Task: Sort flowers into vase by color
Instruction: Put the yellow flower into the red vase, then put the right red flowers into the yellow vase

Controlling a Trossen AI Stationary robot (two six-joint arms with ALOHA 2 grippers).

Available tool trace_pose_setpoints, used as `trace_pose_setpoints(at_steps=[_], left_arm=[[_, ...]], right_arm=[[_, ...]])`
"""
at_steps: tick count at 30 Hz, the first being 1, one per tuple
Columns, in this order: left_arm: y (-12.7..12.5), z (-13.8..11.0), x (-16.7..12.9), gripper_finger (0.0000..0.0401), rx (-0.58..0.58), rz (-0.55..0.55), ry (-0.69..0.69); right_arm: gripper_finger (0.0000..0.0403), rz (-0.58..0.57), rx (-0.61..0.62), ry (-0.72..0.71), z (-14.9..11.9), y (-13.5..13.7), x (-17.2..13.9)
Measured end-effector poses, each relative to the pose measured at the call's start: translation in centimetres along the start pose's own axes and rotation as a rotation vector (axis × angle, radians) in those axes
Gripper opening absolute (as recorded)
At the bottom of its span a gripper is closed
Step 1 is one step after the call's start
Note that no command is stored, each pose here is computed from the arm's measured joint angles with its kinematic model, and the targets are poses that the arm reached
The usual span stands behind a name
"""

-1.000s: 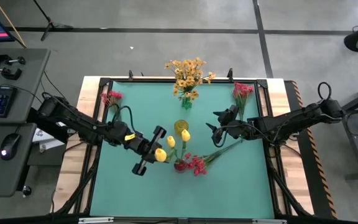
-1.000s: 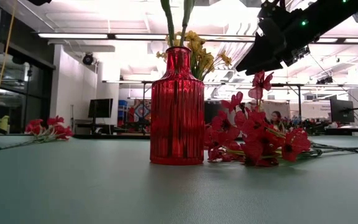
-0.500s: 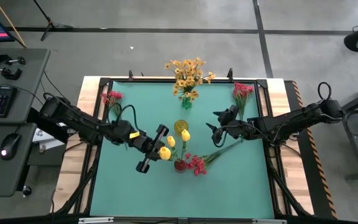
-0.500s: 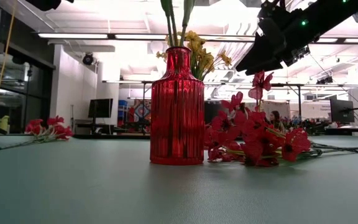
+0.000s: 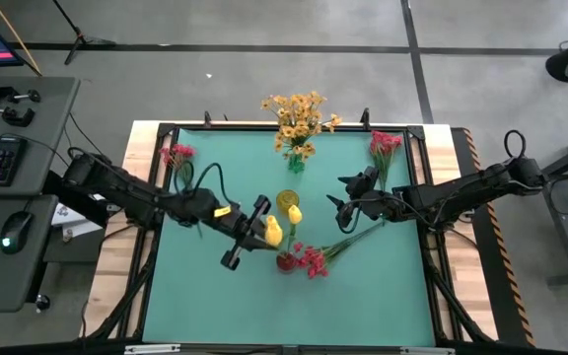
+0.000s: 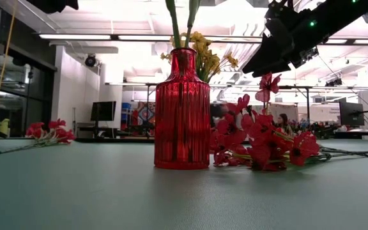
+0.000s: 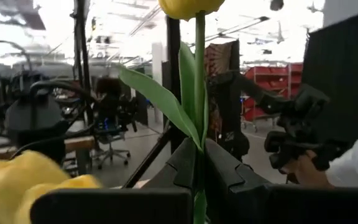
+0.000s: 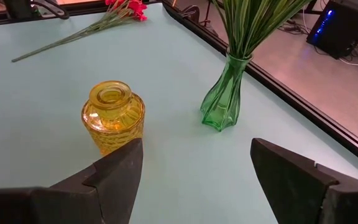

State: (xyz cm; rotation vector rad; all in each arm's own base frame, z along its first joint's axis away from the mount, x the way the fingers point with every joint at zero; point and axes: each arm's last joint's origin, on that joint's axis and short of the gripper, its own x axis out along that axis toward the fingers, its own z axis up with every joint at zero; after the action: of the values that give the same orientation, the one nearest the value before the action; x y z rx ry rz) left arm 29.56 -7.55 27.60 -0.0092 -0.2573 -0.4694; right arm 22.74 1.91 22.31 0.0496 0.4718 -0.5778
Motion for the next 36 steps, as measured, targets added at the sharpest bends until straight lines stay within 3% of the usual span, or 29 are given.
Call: trace_pose_setpoints(at_steps=[10,27,36], left_arm=[[0.94,0.03,-0.23,0.0015,-0.144,0.031,-0.003],[0.79,-0.29,-0.22,0.0187,-0.174,-0.007,0.032],[0.63,0.13,-0.44,0.0222,-0.185,-0.039,0.048]], right_arm=[[0.0287,0.000,0.000,0.000,0.00,-0.01,0.00],[0.0287,0.000,0.000,0.000,0.00,-0.01,0.00],[0.0287,0.000,0.000,0.000,0.00,-0.01,0.00]])
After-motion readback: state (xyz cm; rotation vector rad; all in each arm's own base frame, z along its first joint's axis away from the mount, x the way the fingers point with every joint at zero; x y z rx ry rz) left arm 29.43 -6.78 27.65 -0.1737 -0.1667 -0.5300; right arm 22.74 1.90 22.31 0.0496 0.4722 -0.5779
